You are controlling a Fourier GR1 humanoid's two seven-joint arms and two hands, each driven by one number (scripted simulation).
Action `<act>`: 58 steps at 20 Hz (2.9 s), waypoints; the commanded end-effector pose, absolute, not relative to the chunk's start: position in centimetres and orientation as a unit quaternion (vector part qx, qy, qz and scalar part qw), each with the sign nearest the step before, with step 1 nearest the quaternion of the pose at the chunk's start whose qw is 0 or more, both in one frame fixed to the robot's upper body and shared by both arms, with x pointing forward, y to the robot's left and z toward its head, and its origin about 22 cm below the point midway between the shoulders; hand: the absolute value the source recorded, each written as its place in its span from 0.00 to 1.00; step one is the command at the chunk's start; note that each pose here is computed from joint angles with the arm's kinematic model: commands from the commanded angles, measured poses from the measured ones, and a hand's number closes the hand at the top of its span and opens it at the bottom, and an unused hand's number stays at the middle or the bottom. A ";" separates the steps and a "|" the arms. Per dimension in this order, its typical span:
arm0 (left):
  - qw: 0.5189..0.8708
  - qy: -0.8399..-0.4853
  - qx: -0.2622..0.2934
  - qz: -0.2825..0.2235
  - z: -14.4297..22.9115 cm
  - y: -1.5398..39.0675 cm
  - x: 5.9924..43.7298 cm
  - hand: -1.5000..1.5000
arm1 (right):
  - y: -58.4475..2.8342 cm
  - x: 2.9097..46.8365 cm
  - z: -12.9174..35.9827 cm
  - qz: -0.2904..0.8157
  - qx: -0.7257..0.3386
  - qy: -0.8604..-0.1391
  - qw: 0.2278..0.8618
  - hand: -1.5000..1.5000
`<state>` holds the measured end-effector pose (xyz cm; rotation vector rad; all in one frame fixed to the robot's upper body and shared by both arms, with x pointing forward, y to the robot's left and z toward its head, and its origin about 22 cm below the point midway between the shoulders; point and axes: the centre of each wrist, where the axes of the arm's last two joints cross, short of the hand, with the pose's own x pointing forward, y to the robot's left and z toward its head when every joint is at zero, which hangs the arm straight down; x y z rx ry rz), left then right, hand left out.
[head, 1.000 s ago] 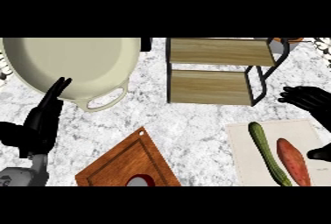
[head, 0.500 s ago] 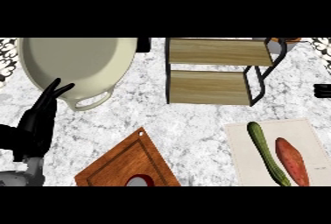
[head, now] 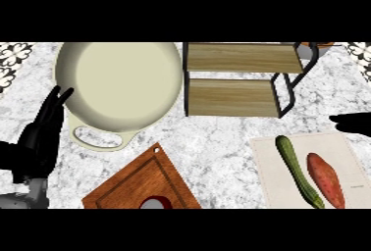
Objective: Pick the sweet potato from the placemat and place it in the tiered shelf
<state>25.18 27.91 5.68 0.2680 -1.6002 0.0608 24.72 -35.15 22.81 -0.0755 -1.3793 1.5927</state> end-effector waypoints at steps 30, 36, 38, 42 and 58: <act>0.685 -0.721 0.100 0.019 4.0 27.6 25.9 0.50 | -37.6 24.3 7.0 0.730 -0.184 -0.470 0.461 0.00; 0.685 -0.719 0.113 0.024 5.3 26.5 26.1 0.50 | -37.1 23.7 5.4 0.718 -0.177 -0.492 0.459 0.00; 0.683 -0.721 0.115 0.024 6.1 26.4 27.8 0.50 | -37.6 24.8 5.9 0.717 -0.170 -0.496 0.459 0.00; 0.681 -0.722 0.121 0.024 4.5 29.9 26.2 0.50 | -36.8 24.6 4.7 0.727 -0.166 -0.493 0.448 0.00; 0.684 -0.720 0.113 0.017 6.2 26.9 25.3 0.50 | -30.4 23.9 0.4 0.718 -0.216 -0.497 0.438 1.00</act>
